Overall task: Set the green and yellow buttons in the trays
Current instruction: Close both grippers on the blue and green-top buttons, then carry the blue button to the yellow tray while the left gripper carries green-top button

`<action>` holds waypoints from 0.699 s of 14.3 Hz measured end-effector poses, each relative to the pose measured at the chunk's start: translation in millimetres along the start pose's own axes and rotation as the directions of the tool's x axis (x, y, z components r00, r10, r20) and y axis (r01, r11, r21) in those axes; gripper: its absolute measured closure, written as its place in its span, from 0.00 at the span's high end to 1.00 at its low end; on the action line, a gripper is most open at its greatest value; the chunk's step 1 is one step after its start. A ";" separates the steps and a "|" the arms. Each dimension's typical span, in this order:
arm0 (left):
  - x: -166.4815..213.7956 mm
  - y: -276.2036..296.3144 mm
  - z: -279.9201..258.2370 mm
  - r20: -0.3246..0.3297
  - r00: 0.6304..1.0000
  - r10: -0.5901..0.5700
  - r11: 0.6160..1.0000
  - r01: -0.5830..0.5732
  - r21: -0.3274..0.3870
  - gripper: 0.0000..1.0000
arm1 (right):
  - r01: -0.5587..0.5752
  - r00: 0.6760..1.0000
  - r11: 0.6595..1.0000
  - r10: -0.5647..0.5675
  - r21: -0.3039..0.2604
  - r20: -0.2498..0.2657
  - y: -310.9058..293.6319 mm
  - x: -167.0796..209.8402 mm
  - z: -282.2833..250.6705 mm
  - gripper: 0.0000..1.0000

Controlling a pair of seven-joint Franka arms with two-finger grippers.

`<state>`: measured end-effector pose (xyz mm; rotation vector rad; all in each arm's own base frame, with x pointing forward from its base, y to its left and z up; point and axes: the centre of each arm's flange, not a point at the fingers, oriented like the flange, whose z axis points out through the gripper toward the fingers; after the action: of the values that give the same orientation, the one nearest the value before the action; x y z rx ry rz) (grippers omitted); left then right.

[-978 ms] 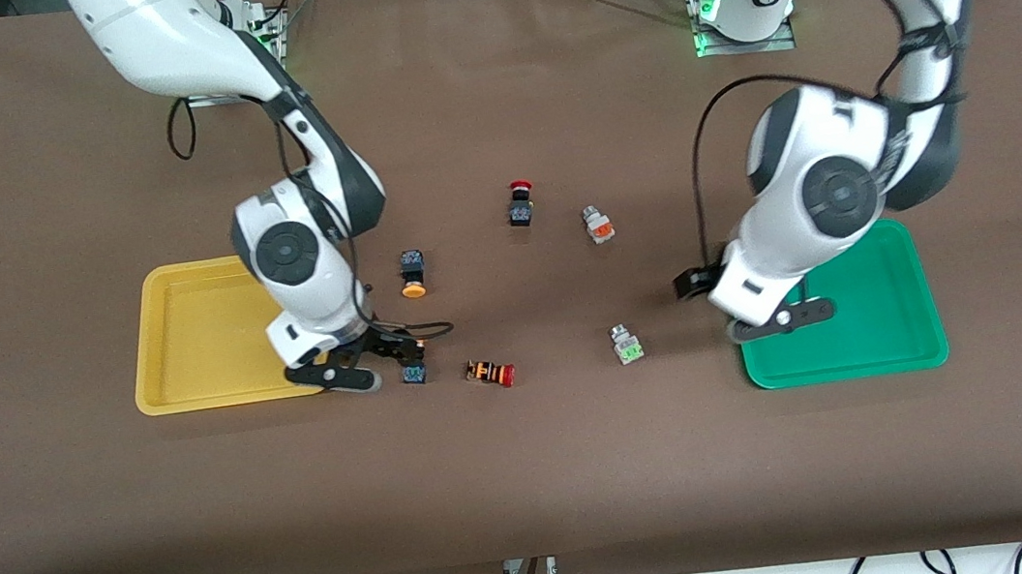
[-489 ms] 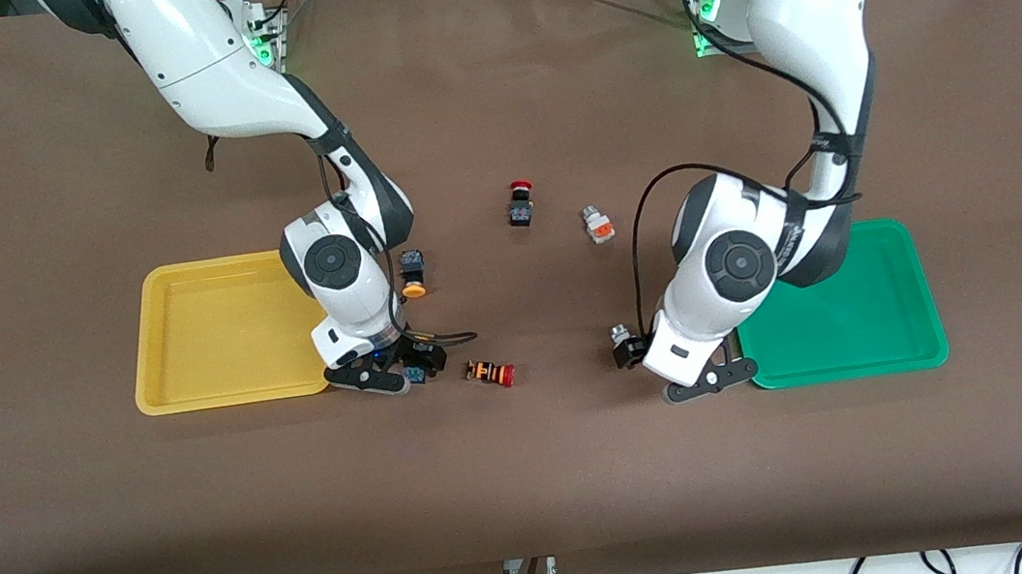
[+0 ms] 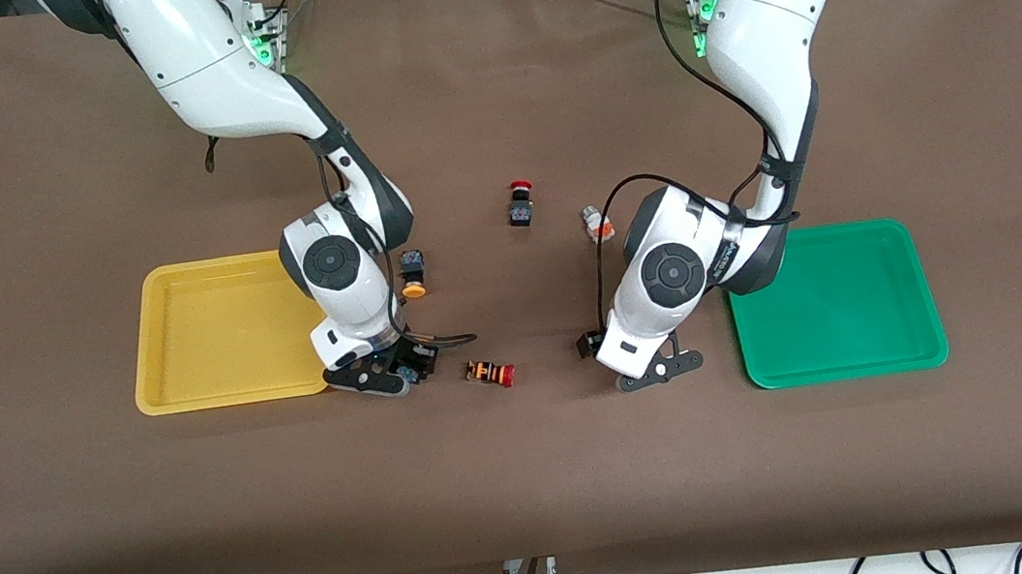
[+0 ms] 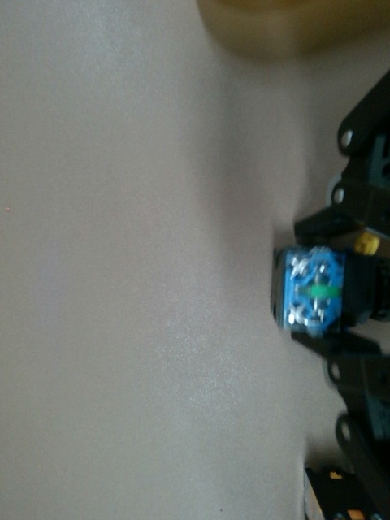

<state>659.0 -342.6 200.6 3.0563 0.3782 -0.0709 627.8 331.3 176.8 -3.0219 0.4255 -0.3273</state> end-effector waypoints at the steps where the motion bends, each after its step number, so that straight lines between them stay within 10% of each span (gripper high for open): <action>1: 1.3 -3.5 5.4 0.003 1.000 -0.002 1.000 0.002 0.009 1.00 | 0.000 1.000 1.000 0.000 0.003 -0.002 -1.2 0.9 -3.4 0.41; 4: 3.2 -8.4 12.4 0.003 1.000 -0.001 1.000 0.001 0.025 1.00 | 0.002 1.000 1.000 -0.002 0.006 -0.011 -1.4 5.5 -5.0 0.41; 10: 2.1 -10.0 25.6 -0.001 1.000 0.021 0.998 -0.020 0.055 0.41 | 0.111 0.992 0.990 -0.105 -0.092 0.071 44.2 77.0 -61.0 0.41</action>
<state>657.6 -334.1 174.4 3.1135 0.3506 -0.0799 675.0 264.8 247.2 -3.1463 0.2809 -0.2185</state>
